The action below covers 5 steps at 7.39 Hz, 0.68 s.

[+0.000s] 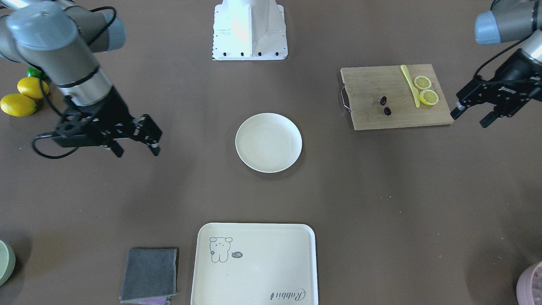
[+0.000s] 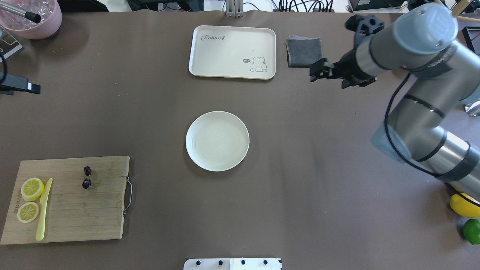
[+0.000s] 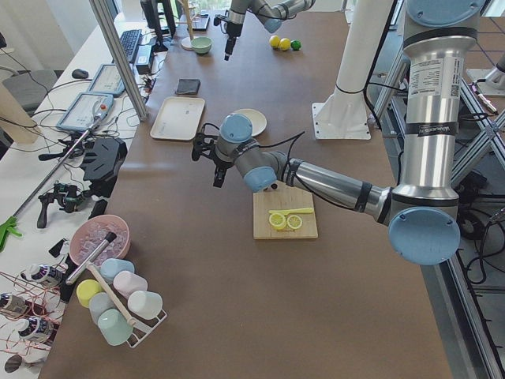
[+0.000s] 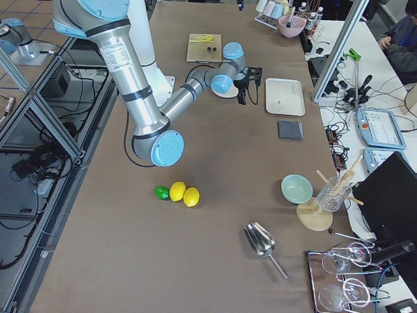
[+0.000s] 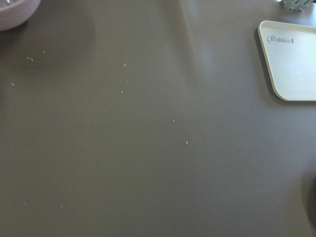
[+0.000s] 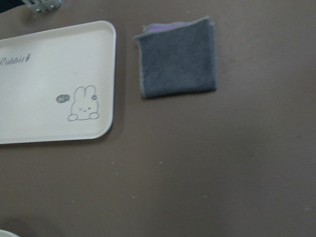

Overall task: Place red cherry on plate
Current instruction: 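Release the plate and withdraw the right arm while the left arm approaches the board, then lower the left gripper onto the dark cherries on the cutting board and grasp them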

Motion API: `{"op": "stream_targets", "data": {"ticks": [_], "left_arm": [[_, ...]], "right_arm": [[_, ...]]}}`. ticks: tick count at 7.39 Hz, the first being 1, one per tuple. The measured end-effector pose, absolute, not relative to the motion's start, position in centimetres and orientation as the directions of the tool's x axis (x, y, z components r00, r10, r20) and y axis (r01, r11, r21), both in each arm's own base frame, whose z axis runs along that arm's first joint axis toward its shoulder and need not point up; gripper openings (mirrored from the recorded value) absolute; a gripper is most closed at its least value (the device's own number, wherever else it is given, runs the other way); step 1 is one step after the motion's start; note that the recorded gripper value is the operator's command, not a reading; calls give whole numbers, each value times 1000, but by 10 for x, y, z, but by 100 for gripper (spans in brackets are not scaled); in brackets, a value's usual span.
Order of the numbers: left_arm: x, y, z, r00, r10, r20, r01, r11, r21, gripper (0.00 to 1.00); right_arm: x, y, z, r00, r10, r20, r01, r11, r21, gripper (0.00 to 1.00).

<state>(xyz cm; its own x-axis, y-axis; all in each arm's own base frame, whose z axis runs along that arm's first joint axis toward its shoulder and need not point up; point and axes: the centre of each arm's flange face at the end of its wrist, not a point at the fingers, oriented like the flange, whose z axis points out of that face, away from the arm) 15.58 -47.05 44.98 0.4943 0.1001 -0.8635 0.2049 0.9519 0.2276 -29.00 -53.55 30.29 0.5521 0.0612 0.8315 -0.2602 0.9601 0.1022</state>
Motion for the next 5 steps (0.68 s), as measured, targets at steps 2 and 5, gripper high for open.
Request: {"op": "stream_targets", "data": {"ticks": [2, 5], "left_arm": [[214, -438, 471, 536, 44, -843, 190, 967, 171, 98], [263, -386, 507, 610, 32, -792, 139, 980, 146, 94]], "right_arm": [[-185, -555, 360, 588, -19, 809, -198, 966, 167, 100], [-81, -550, 425, 623, -63, 780, -175, 960, 218, 100]]}}
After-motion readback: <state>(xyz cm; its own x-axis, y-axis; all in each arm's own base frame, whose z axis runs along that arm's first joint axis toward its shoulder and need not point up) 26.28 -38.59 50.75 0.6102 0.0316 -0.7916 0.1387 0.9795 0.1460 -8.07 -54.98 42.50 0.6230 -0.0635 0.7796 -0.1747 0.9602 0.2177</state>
